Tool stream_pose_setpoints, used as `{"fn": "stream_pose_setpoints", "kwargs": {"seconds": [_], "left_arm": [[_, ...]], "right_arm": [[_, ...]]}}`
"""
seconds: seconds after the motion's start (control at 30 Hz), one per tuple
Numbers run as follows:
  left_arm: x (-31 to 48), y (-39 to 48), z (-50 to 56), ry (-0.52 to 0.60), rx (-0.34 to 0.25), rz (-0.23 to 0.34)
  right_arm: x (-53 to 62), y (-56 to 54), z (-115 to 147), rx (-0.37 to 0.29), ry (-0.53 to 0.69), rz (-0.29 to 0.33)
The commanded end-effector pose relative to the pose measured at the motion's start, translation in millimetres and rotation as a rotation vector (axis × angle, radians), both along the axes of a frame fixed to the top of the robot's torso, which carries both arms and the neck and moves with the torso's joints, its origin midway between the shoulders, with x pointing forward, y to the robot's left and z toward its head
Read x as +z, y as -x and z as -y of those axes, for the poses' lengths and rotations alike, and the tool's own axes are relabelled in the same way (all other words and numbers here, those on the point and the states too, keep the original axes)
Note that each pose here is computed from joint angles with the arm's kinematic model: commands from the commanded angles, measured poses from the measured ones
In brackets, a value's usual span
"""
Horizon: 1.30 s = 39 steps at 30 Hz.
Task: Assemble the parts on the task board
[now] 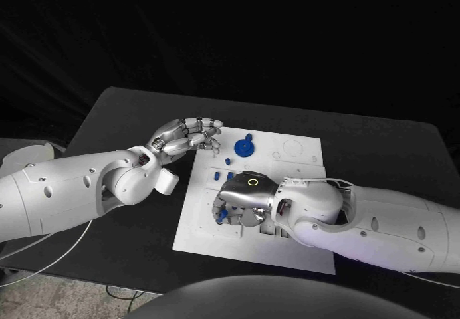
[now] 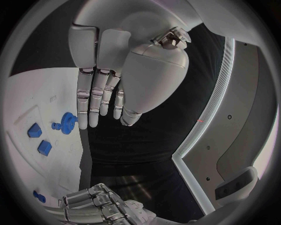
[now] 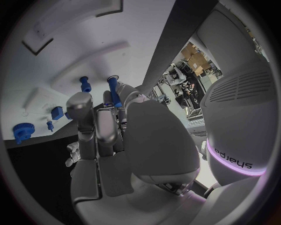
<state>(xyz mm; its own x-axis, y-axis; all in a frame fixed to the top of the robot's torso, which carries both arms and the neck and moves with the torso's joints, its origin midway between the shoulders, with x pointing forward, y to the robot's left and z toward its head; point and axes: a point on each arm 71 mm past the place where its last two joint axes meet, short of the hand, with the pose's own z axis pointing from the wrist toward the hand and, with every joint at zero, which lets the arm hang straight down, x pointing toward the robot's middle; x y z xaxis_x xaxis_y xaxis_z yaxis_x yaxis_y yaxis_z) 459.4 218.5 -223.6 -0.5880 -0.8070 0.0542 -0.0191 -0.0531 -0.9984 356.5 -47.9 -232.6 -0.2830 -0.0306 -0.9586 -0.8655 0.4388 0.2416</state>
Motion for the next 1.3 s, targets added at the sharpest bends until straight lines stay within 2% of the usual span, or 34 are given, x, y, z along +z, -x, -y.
{"fn": "stream_pose_setpoints", "kwargs": {"seconds": [0.03, 0.7, 1.3], "left_arm": [[0.3, 0.4, 1.6, 0.014, -0.009, -0.007], [-0.5, -0.3, 2.2, 0.013, -0.01, -0.014], [-1.8, -1.7, 1.6, 0.02, -0.004, -0.025]], "right_arm": [[-5.2, 0.6, 2.2, -0.002, 0.046, -0.006], [-7.1, 1.7, -2.9, -0.007, 0.054, -0.016], [-4.0, 0.2, -0.7, -0.034, -0.002, -0.024]]}}
